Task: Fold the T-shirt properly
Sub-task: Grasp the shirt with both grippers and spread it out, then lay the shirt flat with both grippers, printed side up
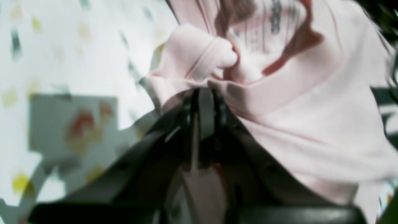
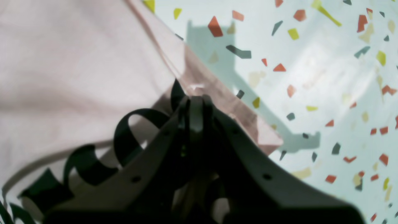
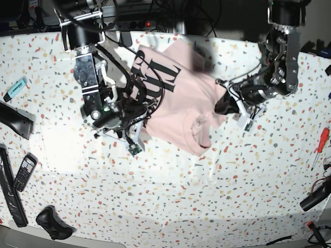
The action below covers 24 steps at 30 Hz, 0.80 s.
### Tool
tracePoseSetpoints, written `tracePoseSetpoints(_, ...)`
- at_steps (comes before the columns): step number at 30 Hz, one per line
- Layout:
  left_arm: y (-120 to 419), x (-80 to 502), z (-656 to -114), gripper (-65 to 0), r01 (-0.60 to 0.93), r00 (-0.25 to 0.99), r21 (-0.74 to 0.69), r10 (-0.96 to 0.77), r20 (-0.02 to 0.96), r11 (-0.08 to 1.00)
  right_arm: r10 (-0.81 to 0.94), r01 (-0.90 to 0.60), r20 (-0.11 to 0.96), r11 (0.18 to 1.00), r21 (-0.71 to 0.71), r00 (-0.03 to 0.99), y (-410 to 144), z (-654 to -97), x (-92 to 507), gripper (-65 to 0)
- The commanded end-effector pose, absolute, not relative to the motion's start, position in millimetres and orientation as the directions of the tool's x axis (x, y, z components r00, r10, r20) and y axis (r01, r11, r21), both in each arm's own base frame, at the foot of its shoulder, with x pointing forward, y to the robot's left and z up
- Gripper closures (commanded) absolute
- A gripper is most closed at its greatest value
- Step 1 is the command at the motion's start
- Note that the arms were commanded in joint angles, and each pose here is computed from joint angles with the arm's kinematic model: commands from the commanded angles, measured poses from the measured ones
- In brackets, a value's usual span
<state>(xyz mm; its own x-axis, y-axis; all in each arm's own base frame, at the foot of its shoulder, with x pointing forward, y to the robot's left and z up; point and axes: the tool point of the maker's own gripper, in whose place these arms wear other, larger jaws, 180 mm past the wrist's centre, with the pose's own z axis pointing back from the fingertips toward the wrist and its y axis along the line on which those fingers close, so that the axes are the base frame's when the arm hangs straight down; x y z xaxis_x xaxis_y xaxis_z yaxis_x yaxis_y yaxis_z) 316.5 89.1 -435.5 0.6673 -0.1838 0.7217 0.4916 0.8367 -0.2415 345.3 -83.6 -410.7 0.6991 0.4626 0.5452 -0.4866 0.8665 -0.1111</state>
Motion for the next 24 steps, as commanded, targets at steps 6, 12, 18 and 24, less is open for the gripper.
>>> tracePoseSetpoints(6, 108.5, 371.6, -406.3, -3.3, 0.478, 0.597, -0.133, -0.21, 0.774, 0.868, 0.429, -0.495, 0.586, 0.867, -0.053, 0.688, -71.0, -404.2, 327.2, 0.0)
tracePoseSetpoints(12, 129.7, 408.3, -369.1, -3.4, 0.475, 0.527, -0.056, -0.233, 0.817, 0.878, 0.344, -0.513, 0.63, 0.852, 0.101, 0.696, -32.7, -400.6, 294.2, 0.0)
tracePoseSetpoints(18, 139.3, 407.4, -335.9, -3.4, 0.482, 0.537, -0.148, -0.158, 0.829, 0.864, 0.312, -0.528, 0.7, 0.842, 0.109, 0.642, -21.1, -374.8, 288.7, 0.0)
tracePoseSetpoints(24, 156.2, 369.0, -335.3, -3.4, 0.526, 0.551, -0.07, -0.277, 0.787, 0.848, 0.244, -0.44, 0.772, 0.897, 0.051, 0.587, -57.5, -337.4, 315.8, 0.0)
